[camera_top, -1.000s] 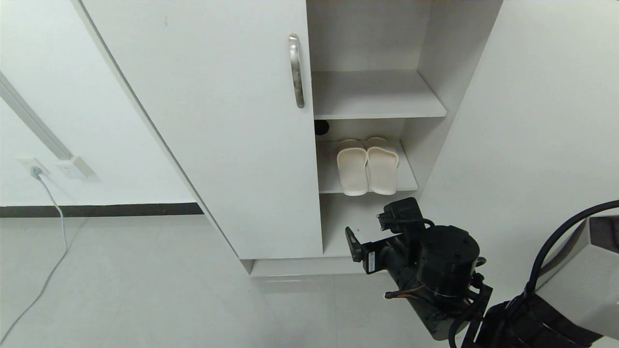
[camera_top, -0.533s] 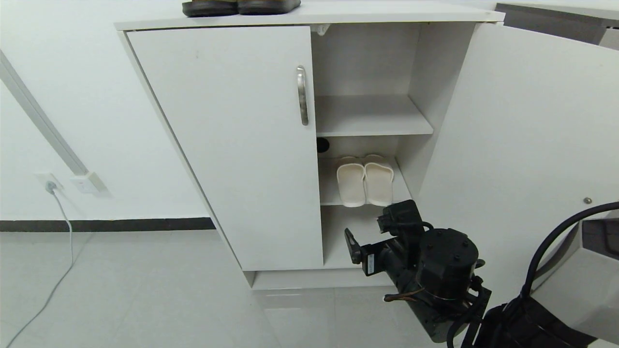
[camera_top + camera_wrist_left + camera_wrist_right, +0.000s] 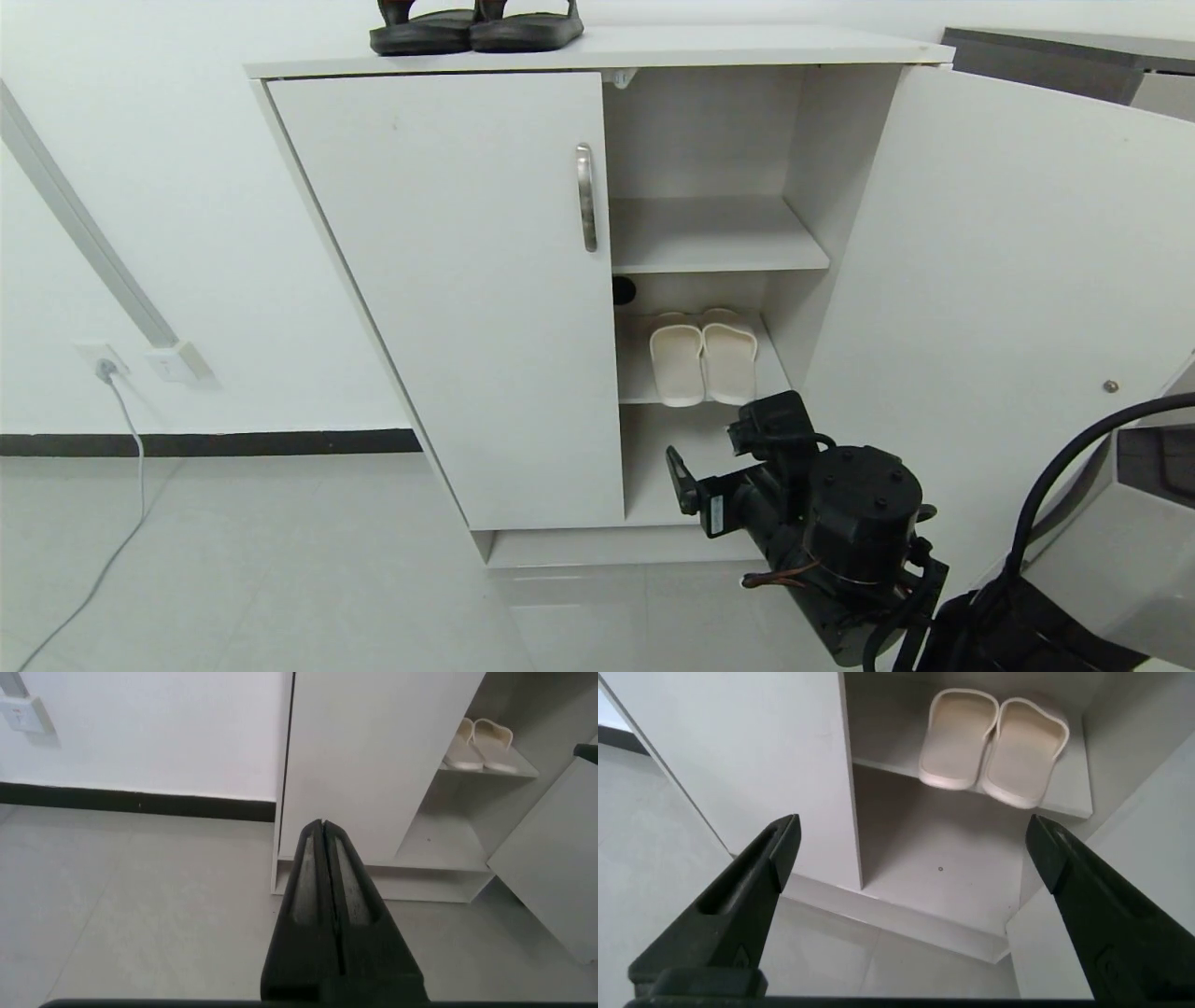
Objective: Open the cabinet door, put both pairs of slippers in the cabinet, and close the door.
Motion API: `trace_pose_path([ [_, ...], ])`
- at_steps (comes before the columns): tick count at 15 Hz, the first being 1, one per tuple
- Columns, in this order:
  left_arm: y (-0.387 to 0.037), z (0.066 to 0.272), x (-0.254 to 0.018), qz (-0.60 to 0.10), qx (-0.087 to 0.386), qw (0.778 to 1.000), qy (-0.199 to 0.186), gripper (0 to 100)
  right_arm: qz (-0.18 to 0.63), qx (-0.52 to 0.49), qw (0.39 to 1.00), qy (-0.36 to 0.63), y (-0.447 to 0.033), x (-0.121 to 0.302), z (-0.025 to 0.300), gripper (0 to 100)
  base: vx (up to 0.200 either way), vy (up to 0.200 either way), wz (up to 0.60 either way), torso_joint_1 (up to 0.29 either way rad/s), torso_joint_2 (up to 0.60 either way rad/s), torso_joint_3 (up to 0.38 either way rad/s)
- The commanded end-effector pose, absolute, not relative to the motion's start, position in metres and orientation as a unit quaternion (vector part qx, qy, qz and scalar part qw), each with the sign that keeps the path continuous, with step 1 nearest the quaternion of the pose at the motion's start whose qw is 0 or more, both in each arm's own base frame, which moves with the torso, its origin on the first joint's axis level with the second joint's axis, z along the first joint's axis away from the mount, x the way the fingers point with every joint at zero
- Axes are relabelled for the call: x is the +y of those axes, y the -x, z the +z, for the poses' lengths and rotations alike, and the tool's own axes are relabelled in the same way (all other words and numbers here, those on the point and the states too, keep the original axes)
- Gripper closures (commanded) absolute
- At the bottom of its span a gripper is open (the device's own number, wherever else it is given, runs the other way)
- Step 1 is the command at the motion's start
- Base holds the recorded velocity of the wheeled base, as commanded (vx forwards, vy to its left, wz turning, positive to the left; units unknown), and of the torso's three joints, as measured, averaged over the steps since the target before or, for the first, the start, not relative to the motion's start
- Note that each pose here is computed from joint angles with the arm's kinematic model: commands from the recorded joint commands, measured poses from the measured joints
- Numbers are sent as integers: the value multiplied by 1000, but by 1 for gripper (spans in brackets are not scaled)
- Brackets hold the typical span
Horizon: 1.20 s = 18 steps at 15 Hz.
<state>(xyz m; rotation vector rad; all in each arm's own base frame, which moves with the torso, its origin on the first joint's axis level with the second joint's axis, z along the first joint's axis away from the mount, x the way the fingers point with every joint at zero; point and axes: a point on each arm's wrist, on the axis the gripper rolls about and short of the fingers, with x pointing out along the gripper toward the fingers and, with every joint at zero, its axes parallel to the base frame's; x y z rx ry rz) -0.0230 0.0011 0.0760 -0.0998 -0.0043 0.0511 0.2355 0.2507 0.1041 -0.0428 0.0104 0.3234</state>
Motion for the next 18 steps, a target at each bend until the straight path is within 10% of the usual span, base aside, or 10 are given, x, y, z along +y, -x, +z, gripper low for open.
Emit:
trace_pose_path([
  [1,23,76,1,25,-1,998,50,100,161,7,987,23,-236,251,102,0,0,0,0,0,0,0],
  [18,23,76,1,26,-1,998,51,100,161,6,987,25,-235,250,102,0,0,176,0,2,1,4],
])
